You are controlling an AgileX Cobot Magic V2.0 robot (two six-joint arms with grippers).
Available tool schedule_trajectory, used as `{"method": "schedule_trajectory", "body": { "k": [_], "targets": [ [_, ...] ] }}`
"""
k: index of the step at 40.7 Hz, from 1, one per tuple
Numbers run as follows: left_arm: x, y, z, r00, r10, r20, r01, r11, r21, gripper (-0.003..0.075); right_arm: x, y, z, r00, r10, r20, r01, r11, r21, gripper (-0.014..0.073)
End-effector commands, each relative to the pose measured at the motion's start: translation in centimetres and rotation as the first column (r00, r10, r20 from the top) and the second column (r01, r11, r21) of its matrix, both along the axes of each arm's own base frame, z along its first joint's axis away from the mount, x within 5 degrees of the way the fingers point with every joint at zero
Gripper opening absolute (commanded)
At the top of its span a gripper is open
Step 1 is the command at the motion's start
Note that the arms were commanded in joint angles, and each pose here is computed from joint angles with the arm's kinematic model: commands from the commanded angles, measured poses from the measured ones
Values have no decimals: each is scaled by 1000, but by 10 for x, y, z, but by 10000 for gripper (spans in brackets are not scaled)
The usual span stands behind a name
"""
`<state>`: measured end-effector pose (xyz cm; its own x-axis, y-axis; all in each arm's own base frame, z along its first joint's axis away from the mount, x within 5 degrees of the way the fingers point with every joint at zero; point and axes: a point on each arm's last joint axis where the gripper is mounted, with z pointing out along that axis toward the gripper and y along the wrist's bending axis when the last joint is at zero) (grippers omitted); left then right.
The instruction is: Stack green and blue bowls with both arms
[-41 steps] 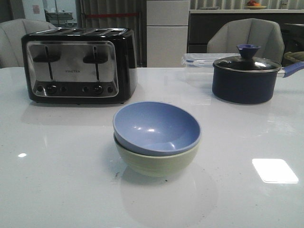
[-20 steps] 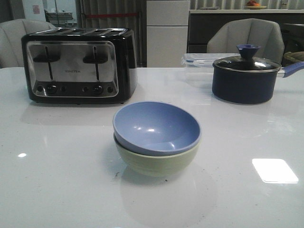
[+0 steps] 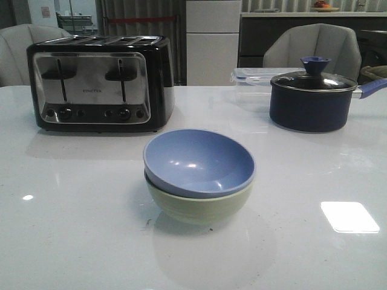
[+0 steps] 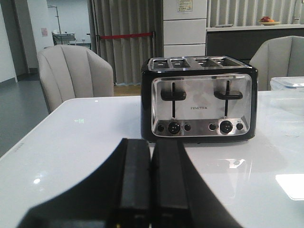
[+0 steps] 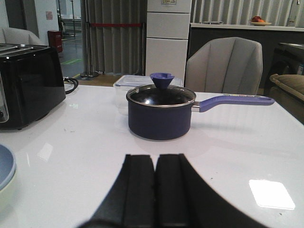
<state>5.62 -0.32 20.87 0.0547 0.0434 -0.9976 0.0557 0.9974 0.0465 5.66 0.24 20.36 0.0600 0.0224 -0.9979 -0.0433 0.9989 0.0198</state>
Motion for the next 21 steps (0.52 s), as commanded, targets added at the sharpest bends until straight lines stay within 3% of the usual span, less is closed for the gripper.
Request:
{"method": "schedule_trajectory", "body": {
  "k": [1,21],
  "targets": [
    [-3,0,8,994,-9,108,12,1000,-21,93,-3,-1,11,993,-21,116,22,1000,-4,56],
    [-3,0,8,994,-9,108,12,1000,-21,93,-3,-1,10,993,-20,115,20,1000,-4,56]
  ]
}}
